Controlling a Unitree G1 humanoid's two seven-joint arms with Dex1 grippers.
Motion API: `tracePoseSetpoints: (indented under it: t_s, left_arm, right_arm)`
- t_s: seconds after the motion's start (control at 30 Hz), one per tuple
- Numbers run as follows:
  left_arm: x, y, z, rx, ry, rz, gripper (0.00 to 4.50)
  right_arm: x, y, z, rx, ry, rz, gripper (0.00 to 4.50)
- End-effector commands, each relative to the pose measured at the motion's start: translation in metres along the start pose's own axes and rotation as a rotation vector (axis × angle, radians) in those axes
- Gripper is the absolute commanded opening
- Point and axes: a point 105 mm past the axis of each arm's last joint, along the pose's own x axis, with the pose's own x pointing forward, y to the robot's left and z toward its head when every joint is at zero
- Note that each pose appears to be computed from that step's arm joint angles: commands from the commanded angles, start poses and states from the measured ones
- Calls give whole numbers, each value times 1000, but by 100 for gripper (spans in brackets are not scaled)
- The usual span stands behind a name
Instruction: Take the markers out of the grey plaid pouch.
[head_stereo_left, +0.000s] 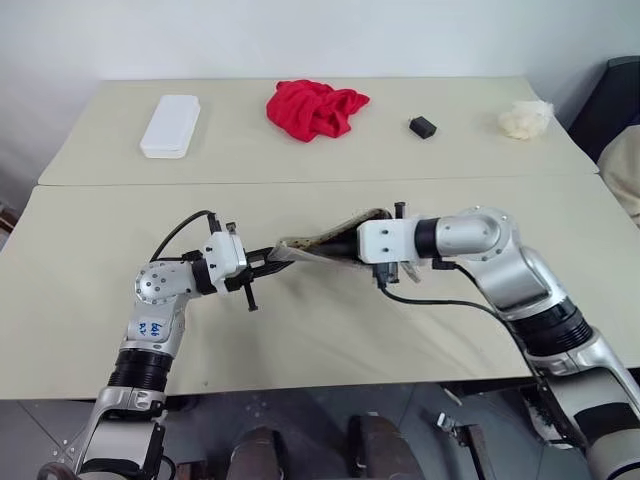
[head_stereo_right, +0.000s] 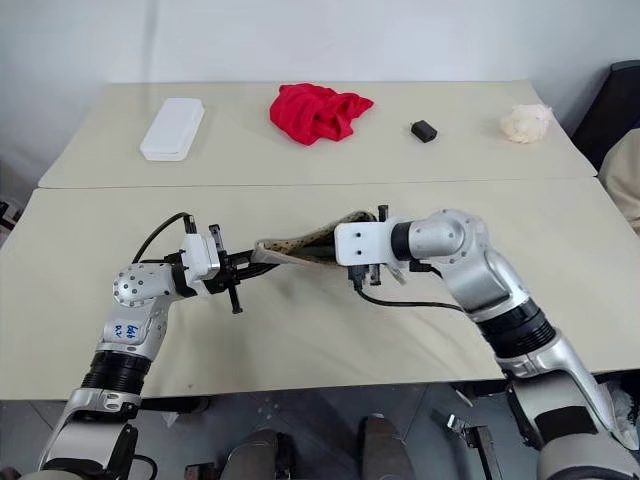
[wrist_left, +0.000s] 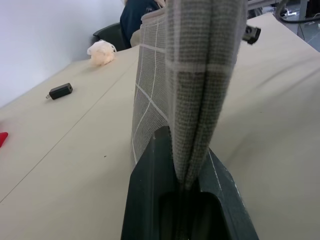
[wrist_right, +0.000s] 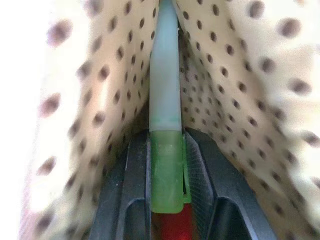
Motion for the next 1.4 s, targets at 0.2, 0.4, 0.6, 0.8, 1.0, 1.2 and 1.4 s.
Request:
tracePoseSetpoints:
  t_s: [0.2, 0.4, 0.6, 0.8, 1.0, 1.2, 1.4]
  left_arm:
    - [-10, -2, 3, 19, 20, 8, 0]
    - [-17, 3, 2, 16, 32, 40, 0]
    - [-20, 5, 1, 12, 36, 53, 0]
    - [-20, 4, 0, 9, 33, 58, 0]
    - [-18, 3, 2, 9, 18, 60, 0]
    - [-18, 6, 5, 17, 16, 57, 0]
    - [-21, 8, 7, 28, 18, 54, 0]
  right_arm:
    - [-74, -22, 11, -29, -239, -75, 62]
    - [-116, -23, 14, 159, -352, -121, 62]
    - [-157, -5, -19, 467, -278, -228, 62]
    - [-191, 35, -117, 886, 59, -504, 62]
    - [-182, 84, -166, 1072, 325, -566, 62]
    - [-164, 97, -165, 1146, 332, -555, 161]
    - [-190, 52, -121, 836, 118, -472, 360]
